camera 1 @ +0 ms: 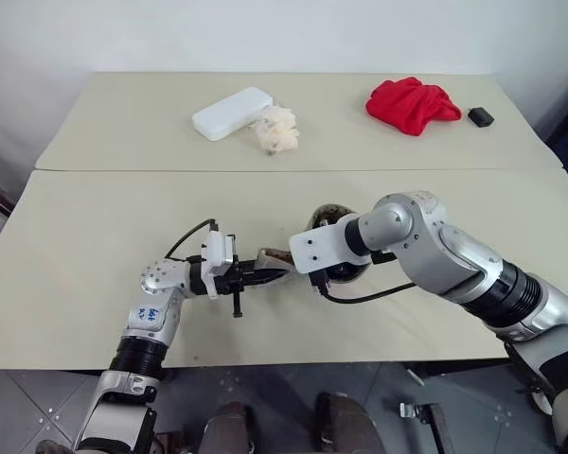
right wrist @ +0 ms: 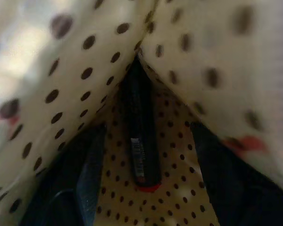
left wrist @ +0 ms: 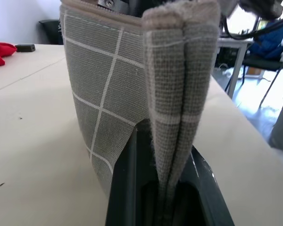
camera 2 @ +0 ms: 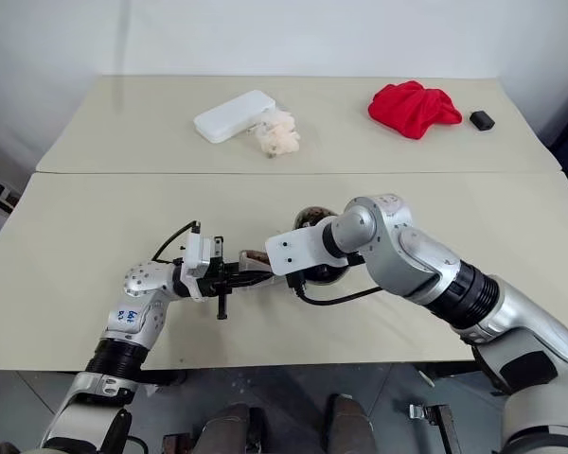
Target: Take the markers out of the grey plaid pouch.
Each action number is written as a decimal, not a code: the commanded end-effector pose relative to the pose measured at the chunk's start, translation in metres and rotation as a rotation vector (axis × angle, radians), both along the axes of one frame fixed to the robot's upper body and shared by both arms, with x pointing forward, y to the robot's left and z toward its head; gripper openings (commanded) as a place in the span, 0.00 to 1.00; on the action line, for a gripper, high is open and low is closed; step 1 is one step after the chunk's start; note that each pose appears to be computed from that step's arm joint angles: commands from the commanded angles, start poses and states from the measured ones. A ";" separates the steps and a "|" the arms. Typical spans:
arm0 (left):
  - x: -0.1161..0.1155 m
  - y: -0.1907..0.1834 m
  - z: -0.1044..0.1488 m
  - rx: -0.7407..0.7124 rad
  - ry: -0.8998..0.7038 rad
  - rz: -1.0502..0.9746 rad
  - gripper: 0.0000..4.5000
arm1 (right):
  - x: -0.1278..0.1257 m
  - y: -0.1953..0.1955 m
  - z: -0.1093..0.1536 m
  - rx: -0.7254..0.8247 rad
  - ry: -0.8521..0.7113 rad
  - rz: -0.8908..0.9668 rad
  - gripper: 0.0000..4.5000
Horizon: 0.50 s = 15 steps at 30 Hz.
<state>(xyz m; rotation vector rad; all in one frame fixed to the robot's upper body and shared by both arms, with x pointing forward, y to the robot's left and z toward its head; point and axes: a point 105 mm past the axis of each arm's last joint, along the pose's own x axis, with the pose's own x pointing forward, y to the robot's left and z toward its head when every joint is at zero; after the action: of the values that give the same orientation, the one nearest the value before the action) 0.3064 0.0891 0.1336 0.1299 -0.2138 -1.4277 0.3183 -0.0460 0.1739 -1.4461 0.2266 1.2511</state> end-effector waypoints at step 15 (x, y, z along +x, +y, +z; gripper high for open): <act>-0.008 0.015 0.015 0.038 -0.004 -0.118 0.00 | 0.011 -0.001 -0.024 -0.067 0.113 -0.021 0.66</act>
<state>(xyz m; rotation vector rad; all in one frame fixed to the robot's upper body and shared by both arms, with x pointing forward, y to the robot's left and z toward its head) 0.3001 0.1060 0.1333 0.1402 -0.1247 -1.5173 0.3273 -0.0405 0.1580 -1.4140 0.3017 1.3228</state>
